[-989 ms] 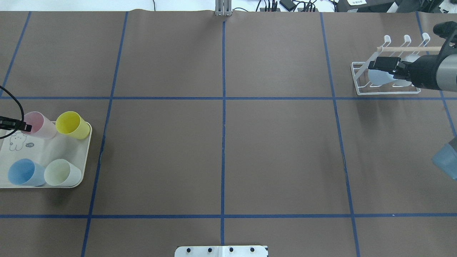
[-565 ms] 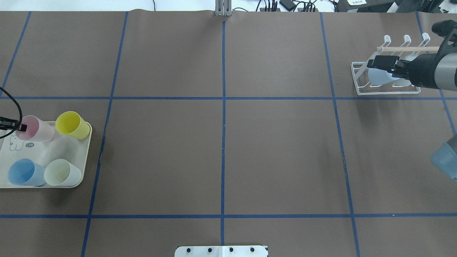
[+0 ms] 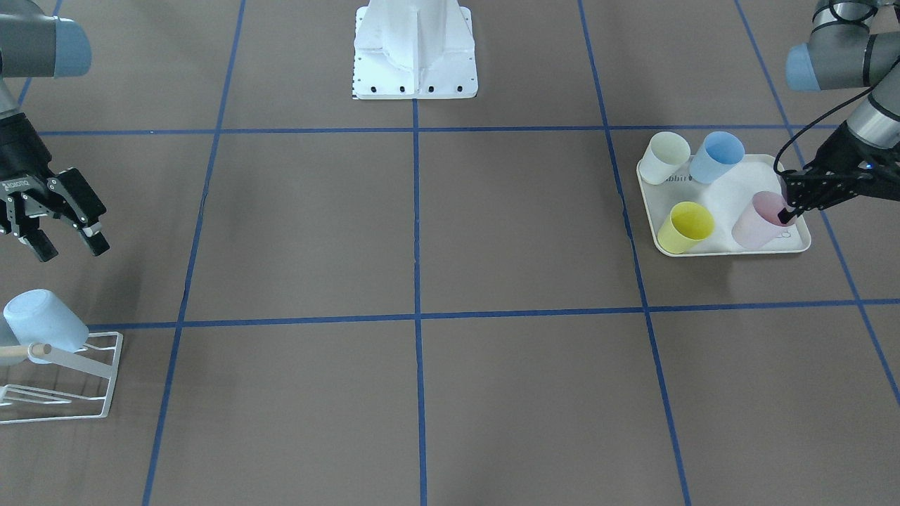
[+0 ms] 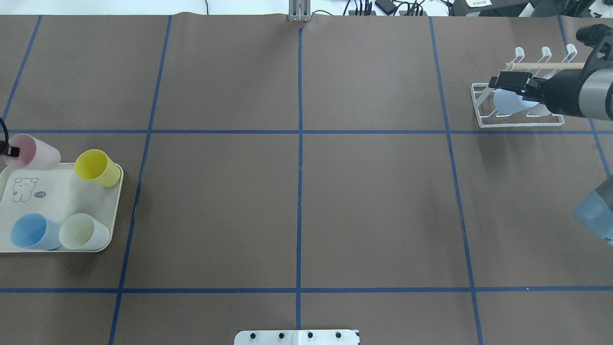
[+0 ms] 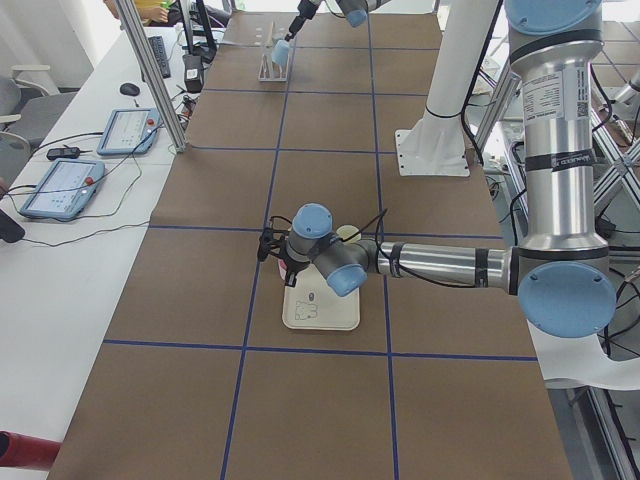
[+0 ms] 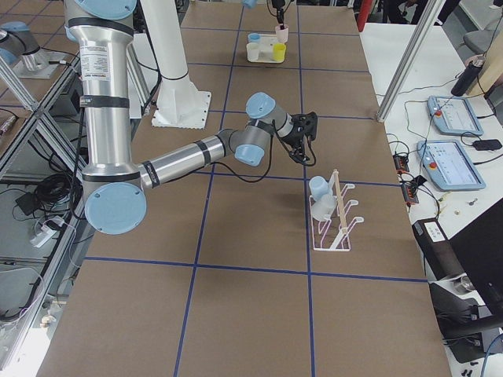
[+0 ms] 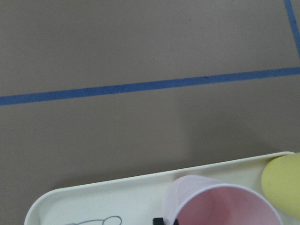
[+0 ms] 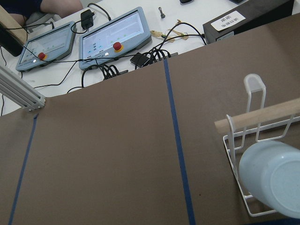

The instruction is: Transfer IKEA cup to right arm and place on rack

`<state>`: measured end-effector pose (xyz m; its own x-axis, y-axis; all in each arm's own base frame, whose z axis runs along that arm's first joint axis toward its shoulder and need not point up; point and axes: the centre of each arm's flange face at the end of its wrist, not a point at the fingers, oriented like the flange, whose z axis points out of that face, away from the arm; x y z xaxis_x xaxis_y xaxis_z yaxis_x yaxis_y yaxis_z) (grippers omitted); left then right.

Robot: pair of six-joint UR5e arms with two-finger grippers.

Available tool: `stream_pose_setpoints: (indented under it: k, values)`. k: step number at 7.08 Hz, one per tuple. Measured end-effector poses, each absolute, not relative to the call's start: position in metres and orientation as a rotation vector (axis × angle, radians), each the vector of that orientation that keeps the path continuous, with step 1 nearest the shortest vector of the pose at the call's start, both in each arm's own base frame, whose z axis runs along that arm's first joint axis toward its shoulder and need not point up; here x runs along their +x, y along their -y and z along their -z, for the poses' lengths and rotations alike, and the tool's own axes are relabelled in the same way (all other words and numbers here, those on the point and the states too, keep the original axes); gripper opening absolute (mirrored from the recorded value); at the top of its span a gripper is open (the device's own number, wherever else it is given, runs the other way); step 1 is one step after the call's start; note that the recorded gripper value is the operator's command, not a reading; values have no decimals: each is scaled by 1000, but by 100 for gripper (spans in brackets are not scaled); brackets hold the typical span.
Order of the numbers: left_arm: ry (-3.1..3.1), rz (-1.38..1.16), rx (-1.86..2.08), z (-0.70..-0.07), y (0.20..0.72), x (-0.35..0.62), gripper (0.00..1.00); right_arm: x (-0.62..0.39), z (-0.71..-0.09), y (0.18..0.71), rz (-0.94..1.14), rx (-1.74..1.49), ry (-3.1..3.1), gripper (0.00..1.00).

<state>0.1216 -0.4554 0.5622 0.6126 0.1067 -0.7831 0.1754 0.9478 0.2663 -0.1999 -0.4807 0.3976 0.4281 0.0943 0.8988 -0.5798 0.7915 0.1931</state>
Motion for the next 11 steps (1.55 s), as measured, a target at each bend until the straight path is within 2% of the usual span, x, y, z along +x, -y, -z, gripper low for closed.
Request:
stream_pose_setpoints:
  k: [3,5,7,9,11]
  values:
    - [-952,128,380,-435,459,95,0,-257,-350,477,-591,483,1178,100]
    - [-1151,254,321,-335,475,122,0,-324,-285,457,-754,374,1362,100]
    - [-1418,333,215,-262,480,179,0,-370,-214,423,-847,229,1547,100]
    - [-1770,450,97,-232,481,252,0,-381,-153,394,-898,80,1706,100]
    - [-2054,495,4,-225,453,301,0,-368,-119,371,-905,-25,1817,100]
